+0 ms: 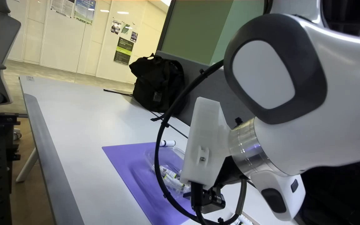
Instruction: Open the lid on the clear container
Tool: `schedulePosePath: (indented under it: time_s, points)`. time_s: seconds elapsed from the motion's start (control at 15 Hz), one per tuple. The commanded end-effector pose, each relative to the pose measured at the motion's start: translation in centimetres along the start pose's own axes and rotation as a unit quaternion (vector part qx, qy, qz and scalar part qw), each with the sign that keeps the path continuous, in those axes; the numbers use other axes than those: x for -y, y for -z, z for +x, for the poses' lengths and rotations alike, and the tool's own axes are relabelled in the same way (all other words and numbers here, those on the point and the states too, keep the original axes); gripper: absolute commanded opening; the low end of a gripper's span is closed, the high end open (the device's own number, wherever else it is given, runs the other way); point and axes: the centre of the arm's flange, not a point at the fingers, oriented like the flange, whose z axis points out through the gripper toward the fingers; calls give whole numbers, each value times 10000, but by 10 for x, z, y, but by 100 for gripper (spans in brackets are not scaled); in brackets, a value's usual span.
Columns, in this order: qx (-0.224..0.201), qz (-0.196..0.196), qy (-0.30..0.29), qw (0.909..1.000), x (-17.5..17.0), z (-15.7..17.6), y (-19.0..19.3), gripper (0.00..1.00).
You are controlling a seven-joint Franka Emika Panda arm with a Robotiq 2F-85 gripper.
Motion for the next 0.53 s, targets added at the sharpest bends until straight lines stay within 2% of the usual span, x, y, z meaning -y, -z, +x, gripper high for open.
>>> schedulePosePath:
  time_s: [0.0, 0.47]
  points:
    - [29, -90, -40, 9999, 11, 3, -4, 100]
    - [155, -263, -106, 9995, 17, 4, -11, 100]
